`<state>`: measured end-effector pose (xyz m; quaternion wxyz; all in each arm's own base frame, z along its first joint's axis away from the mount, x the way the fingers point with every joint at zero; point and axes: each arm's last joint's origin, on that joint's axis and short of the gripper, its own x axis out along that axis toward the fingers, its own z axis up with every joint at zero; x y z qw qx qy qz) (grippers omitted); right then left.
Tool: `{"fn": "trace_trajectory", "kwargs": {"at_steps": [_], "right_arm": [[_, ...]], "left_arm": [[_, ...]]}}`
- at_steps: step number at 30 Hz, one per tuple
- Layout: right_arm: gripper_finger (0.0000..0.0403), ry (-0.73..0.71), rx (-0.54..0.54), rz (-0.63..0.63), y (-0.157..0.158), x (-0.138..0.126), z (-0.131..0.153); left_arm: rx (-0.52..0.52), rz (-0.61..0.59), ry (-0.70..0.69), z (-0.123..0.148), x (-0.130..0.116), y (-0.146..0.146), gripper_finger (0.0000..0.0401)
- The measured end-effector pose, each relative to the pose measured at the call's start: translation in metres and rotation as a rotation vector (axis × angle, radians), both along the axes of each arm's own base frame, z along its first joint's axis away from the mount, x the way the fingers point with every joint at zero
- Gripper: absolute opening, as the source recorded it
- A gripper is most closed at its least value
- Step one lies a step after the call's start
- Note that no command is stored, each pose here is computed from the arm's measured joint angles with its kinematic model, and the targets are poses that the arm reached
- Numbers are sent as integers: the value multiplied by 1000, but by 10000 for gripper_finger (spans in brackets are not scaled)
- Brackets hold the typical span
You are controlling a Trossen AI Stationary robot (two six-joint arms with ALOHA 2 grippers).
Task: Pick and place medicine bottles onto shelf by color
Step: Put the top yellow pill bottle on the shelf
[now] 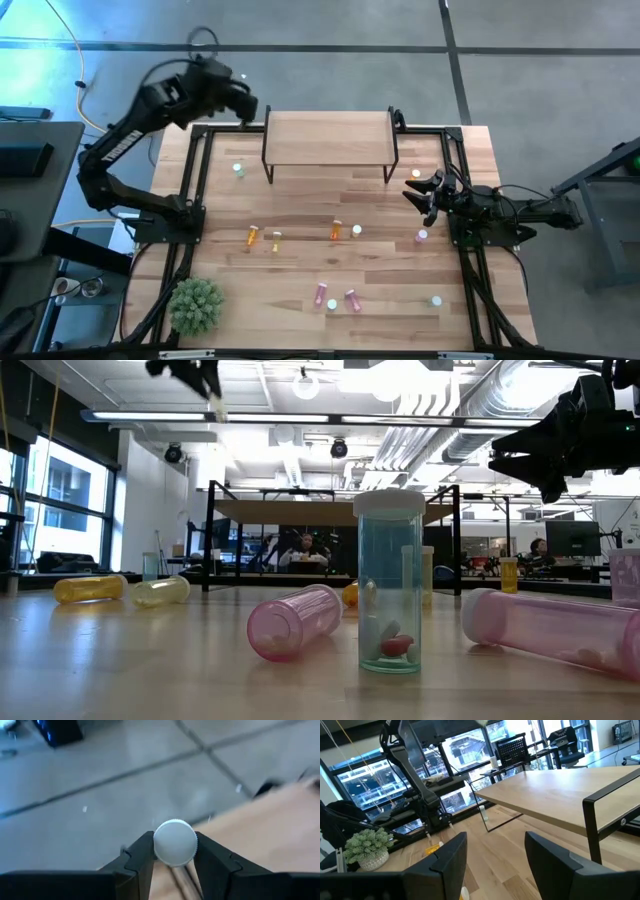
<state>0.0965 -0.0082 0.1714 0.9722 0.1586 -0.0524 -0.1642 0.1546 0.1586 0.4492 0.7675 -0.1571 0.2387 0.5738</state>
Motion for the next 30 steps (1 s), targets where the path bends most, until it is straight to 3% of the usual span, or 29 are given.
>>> {"fn": "trace_trajectory", "kwargs": {"at_steps": [5,10,15,23,30], "right_arm": [[190,0,0,0,0,0,0],[190,0,0,0,0,0,0],[190,-1,0,0,0,0,0],[190,0,0,0,0,0,0],[190,0,0,0,0,0,0]], "left_arm": [[86,1,-91,34,-1,-2,113],[89,-14,-124,42,13,3,113],[29,-62,-64,24,43,17,113],[-98,-235,80,-18,92,41,113],[-220,-310,261,-56,114,57,113]]}}
